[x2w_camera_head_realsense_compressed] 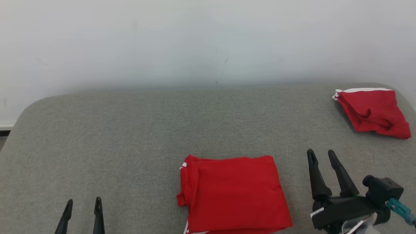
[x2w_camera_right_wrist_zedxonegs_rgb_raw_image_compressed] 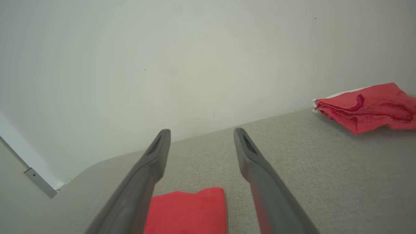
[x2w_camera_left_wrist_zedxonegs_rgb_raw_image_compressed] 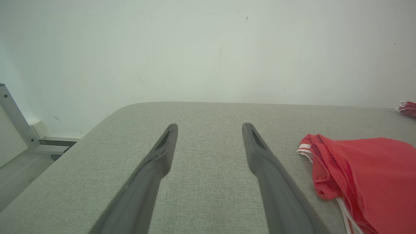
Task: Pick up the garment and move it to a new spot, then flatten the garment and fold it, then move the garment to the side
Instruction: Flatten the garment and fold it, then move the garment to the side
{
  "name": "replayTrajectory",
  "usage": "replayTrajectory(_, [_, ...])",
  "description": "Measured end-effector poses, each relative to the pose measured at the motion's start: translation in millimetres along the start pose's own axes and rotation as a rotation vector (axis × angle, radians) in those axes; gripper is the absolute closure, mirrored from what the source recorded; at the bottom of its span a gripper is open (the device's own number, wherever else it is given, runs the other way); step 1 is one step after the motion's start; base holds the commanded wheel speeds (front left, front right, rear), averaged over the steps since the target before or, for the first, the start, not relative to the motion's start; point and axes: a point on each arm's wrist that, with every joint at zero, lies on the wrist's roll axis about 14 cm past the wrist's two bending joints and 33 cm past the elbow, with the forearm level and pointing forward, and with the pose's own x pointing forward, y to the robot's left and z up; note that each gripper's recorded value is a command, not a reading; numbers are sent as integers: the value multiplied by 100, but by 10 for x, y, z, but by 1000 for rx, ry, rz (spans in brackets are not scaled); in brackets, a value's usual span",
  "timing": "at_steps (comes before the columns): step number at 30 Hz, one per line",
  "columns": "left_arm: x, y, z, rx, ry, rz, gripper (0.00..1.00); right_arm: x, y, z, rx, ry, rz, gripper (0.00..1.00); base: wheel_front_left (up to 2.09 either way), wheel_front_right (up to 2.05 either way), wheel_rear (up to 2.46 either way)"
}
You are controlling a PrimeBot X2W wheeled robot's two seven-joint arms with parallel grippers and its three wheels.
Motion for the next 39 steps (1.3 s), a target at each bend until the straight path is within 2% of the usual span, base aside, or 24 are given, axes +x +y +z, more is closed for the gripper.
replayTrajectory(12, [43, -91, 46, 12, -15, -24, 0, -422, -102, -144, -39, 32, -65, 0, 0, 0, 0])
replayTrajectory(39, [-56, -65, 21, 56, -3, -25, 0, -411, -120, -207, -175, 54, -70, 0, 0, 0, 0])
